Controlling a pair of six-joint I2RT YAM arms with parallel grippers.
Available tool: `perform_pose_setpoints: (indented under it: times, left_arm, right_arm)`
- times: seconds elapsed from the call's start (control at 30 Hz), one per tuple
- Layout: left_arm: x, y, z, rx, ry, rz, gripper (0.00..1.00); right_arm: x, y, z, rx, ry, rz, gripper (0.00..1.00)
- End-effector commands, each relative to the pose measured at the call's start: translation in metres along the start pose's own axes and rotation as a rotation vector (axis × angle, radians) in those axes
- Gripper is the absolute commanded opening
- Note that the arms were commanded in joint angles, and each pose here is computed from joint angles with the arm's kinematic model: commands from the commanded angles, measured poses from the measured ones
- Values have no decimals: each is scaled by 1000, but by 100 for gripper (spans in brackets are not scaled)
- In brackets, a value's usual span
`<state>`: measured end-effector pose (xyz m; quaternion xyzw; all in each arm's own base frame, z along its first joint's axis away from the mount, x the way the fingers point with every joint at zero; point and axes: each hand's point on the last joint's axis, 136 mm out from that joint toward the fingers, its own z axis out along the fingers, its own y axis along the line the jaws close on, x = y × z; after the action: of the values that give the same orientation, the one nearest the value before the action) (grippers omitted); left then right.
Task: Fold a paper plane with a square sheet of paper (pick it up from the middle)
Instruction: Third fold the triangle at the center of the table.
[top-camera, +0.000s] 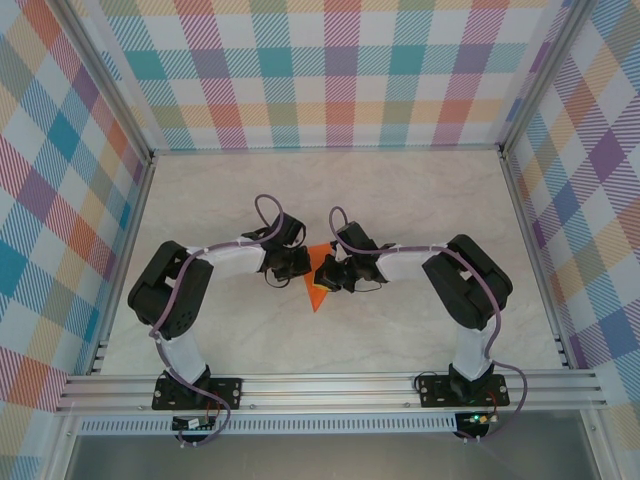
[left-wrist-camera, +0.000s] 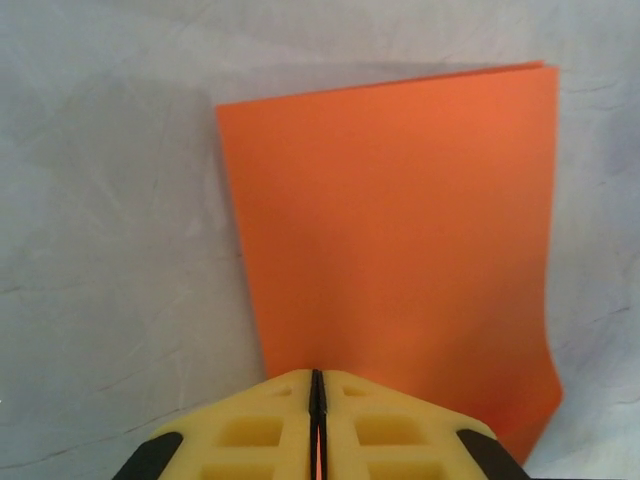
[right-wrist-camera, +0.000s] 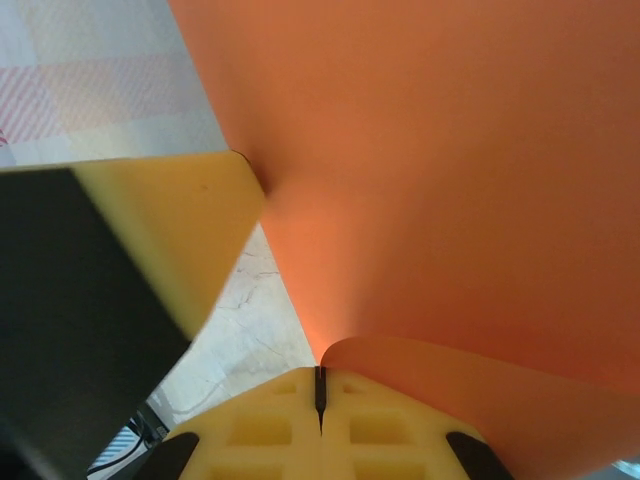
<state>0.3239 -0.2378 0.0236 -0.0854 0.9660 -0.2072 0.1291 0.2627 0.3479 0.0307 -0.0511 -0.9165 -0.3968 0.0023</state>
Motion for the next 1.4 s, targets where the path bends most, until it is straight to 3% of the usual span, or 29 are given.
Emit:
perform_pose_setpoints:
  times: [0.0,1.37]
  left_arm:
    - [-1,9,1,-33,9,-11,9]
    - [4,9,-1,-22,23,-5,8]
  right_arm:
    - [-3,13,5,-40,9,-51,0]
    - [-7,-8,14,31,-11,-18,0]
